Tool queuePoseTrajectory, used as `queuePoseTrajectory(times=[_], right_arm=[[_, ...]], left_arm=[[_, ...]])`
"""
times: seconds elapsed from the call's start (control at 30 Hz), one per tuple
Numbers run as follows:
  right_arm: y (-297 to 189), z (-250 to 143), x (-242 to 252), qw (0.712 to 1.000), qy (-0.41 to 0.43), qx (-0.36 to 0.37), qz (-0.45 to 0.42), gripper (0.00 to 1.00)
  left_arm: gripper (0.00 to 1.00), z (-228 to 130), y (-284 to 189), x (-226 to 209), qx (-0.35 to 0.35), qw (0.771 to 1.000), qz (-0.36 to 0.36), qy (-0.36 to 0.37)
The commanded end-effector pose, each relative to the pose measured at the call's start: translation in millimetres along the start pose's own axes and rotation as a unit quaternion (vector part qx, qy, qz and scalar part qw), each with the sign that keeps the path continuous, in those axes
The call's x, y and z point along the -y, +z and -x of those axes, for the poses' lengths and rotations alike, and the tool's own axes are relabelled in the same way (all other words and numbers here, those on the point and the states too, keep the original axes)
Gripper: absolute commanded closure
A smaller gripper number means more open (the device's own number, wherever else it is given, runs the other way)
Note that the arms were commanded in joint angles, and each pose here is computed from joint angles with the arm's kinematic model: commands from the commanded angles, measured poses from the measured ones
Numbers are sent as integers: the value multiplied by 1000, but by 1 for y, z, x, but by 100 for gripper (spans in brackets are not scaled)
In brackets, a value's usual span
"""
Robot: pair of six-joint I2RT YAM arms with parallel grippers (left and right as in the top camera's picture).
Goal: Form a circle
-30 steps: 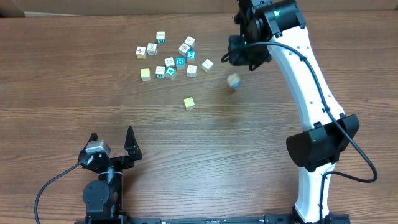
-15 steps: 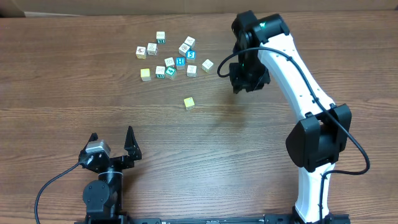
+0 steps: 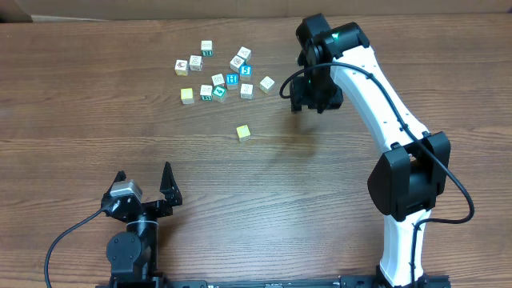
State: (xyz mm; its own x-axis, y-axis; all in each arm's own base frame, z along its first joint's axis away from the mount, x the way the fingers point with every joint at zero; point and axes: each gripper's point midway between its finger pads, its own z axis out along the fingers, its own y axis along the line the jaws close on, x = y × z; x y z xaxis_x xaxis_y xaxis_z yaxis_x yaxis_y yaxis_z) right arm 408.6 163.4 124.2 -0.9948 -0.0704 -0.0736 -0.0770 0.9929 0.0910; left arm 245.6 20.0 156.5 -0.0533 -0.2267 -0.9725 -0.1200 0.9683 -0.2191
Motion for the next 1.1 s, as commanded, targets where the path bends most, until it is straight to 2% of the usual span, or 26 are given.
queuePoseTrajectory(times=[0.0,0.13,0.33,0.67,0.9,1.07], right_arm=[[-2,20,13,998,37,47,-32,29],[0,54,19,992,53,110,-23,27],[19,84,48,982,97,164,-21,26],[72,96,59,971,104,213,-7,30],[84,104,59,963,103,248,3,34],[85,106,73,956,127,262,-30,35]], left_arm=[[0,1,0,2,3,1000,-4,11],[1,1,0,2,3,1000,-4,11],[0,1,0,2,3,1000,-4,11],[0,1,0,2,3,1000,-4,11],[0,1,0,2,3,1000,-4,11],[1,1,0,2,3,1000,-4,11]])
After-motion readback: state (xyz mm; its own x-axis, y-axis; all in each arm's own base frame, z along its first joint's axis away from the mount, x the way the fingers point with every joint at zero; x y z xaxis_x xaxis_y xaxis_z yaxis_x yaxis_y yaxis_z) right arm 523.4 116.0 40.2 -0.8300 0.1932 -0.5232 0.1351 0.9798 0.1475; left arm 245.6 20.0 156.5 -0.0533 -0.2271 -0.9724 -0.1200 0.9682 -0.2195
